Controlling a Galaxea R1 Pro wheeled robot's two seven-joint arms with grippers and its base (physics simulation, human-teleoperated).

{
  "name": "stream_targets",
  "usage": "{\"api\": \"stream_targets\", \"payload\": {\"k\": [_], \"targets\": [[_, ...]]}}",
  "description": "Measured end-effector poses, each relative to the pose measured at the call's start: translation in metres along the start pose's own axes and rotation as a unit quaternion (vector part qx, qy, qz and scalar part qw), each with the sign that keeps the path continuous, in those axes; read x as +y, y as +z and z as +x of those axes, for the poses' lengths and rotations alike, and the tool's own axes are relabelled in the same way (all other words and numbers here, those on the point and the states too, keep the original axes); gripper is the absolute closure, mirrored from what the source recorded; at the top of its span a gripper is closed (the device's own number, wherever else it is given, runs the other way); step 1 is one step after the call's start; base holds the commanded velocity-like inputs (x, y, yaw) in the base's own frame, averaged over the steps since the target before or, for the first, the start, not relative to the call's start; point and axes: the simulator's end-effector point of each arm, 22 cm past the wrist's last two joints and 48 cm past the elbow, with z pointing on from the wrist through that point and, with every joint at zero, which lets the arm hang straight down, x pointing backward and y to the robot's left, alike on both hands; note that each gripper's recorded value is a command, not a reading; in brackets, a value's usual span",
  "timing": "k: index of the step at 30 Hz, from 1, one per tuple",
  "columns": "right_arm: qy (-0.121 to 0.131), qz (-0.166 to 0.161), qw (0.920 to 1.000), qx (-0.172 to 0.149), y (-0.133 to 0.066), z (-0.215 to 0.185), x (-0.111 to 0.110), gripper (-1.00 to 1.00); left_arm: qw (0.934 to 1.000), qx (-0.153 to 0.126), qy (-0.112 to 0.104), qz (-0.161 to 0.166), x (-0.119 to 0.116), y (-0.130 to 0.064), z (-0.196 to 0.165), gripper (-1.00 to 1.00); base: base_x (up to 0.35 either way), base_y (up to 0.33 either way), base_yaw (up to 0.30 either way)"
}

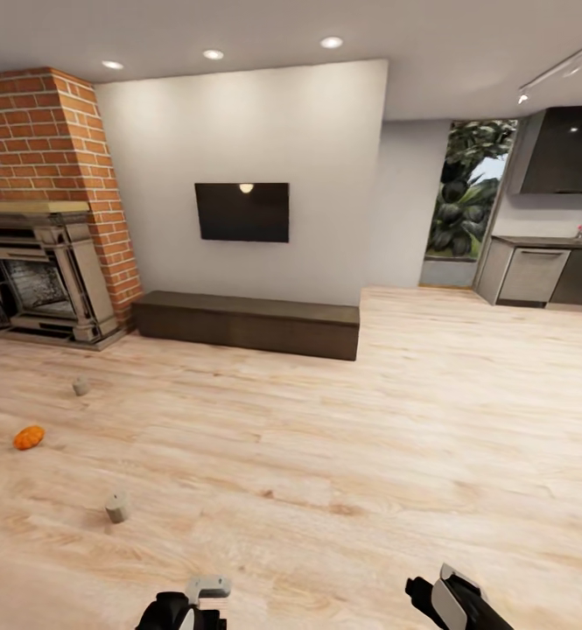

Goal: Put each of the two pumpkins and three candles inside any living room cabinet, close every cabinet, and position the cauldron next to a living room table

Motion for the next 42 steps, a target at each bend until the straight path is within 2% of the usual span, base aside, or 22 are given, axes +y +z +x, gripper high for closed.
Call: {"api": "stream_targets", "payload": {"k": [8, 24, 37, 42], "targets": [[0.001, 0.000, 1.0000, 0.000, 0.0000, 0.0000, 0.0000, -1.00, 1.0000, -0.001, 0.001, 0.000, -0.0002, 0.0000, -0.0004, -1.00, 0.298, 0.157, -0.207], [-0.007, 0.001, 1.0000, -0.001, 0.0003, 0.0007, -0.0012, -1.00, 1.0000, -0.008, 0.000, 0.000, -0.0003, -0.0001, -0.0036, -1.00, 0.330, 0.007, -0.009], [-0.001, -0.001, 1.0000, 0.000, 0.0002, 0.0009, 0.0001, -1.00, 1.0000, -0.008, 0.001, 0.000, -0.0005, -0.0001, -0.0036, -1.00, 0.331, 0.000, -0.001], [0.000, -0.002, 1.0000, 0.001, 0.0001, 0.0013, 0.0009, -1.00, 1.0000, -0.009, 0.001, 0.000, -0.0005, -0.0001, -0.0039, -1.00, 0.331, 0.000, -0.171]]}}
